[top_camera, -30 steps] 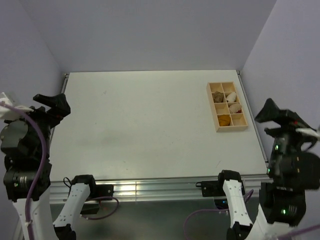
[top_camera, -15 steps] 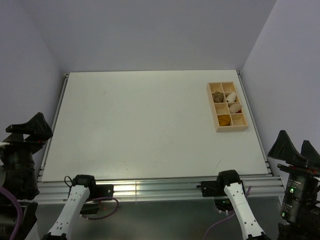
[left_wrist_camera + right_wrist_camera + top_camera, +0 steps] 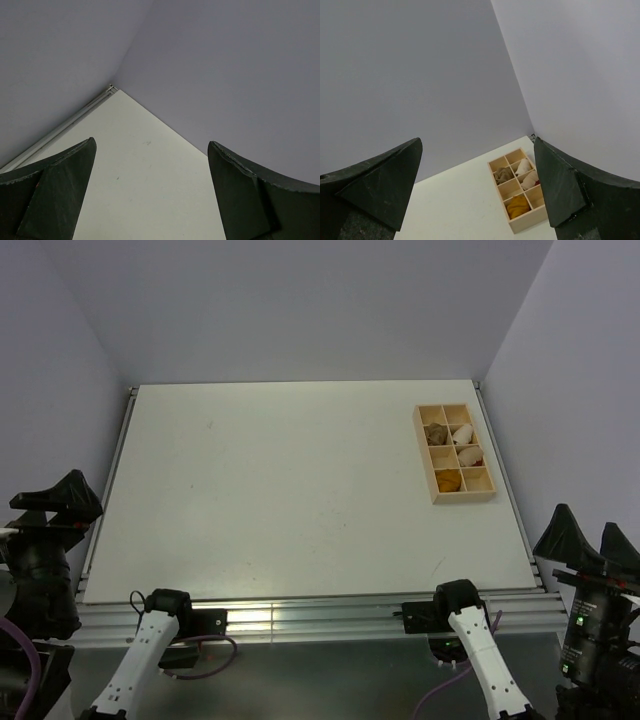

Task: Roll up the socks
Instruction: Reset both arms

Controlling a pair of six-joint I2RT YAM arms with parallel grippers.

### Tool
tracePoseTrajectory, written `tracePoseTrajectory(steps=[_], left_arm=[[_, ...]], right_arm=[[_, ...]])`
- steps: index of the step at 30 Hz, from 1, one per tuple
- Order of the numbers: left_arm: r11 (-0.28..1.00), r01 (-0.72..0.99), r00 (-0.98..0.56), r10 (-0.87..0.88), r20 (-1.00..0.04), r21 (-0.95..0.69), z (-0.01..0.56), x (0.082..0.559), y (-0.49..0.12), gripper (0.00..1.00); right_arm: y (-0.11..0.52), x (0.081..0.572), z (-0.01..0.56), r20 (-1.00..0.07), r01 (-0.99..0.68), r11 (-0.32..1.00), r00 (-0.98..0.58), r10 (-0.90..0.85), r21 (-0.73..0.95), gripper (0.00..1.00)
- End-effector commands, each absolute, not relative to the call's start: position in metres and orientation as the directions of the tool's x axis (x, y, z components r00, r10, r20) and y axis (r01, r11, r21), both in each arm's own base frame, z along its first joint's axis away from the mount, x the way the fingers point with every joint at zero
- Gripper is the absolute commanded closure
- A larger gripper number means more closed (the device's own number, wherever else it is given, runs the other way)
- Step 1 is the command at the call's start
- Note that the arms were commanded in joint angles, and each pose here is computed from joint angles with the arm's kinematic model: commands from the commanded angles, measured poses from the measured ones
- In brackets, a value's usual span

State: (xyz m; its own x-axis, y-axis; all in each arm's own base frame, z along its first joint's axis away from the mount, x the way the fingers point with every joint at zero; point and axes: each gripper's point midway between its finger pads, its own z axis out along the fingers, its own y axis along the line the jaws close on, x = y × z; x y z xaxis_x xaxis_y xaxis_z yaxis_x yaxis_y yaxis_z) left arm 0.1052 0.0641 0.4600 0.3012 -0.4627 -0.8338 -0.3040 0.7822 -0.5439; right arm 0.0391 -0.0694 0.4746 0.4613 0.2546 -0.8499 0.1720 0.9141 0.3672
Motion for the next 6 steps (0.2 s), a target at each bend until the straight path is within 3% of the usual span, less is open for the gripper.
tracePoseTrajectory(steps=[1, 6], left_arm=[[0.757, -0.292, 0.357, -0.480, -0.801, -0.584, 0.4652, 0.0996, 0.0696, 0.01], [0.743, -0.268, 0.391, -0.497, -0.774, -0.613, 0.4636, 0.0978, 0.0717, 0.01]], right_arm=[[-0.0695, 0.0441, 0.4796, -0.849, 0.170, 0.920, 0.471, 0.240, 0.354, 0.00], [-0.0689, 0.0485, 0.4794, -0.851, 0.173, 0.921, 0.471, 0.233, 0.348, 0.00]])
